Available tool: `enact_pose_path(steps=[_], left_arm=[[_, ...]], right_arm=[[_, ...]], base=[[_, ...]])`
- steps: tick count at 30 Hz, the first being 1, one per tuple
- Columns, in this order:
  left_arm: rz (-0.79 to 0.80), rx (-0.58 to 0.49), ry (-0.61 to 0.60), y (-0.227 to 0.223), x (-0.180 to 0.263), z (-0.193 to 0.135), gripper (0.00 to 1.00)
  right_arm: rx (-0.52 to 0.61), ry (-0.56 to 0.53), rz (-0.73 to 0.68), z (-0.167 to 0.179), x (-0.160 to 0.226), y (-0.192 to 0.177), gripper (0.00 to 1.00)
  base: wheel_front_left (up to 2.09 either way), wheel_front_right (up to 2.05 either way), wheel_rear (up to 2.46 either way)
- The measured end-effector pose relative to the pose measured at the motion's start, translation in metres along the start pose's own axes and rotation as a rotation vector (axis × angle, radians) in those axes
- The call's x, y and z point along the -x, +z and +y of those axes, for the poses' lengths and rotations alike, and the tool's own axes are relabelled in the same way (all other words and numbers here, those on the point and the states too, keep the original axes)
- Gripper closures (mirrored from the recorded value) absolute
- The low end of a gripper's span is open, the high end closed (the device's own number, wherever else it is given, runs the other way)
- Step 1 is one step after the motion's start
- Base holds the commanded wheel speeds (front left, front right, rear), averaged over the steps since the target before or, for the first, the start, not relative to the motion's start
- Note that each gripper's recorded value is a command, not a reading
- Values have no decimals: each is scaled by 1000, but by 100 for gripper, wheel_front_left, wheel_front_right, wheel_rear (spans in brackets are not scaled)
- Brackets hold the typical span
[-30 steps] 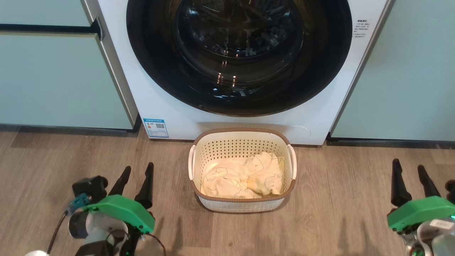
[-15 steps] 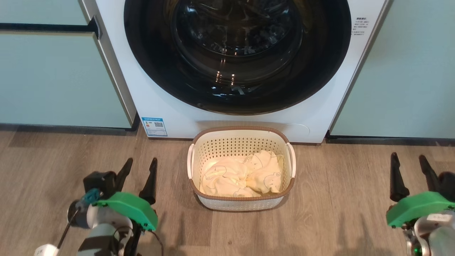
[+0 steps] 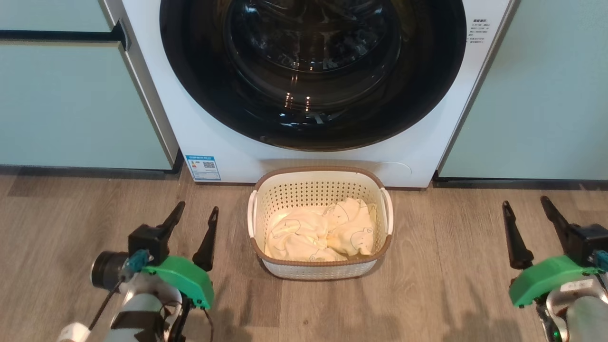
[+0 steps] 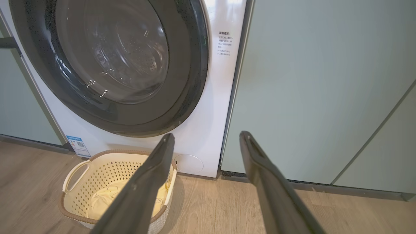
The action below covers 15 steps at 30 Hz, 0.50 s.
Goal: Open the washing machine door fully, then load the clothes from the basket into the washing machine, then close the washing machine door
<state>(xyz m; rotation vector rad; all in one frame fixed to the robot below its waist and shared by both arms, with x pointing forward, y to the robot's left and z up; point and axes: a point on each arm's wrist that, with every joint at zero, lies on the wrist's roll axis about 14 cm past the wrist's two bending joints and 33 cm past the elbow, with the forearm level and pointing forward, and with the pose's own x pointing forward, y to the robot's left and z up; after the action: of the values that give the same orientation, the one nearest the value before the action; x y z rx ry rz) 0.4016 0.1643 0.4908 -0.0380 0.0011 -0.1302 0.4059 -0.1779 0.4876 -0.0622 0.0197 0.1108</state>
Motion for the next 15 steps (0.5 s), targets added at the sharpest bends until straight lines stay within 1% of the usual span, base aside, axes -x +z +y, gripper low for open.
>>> enact_pose_path(steps=[5, 15], left_arm=[[-4, -54, -16, 1, -3, -3, 0], [-6, -54, -15, 1, -6, -2, 0]], right_arm=[[55, 12, -18, 1, -5, 7, 0], [41, 0, -19, -3, -6, 6, 0]], base=[[0, 0, 0], [0, 0, 0]])
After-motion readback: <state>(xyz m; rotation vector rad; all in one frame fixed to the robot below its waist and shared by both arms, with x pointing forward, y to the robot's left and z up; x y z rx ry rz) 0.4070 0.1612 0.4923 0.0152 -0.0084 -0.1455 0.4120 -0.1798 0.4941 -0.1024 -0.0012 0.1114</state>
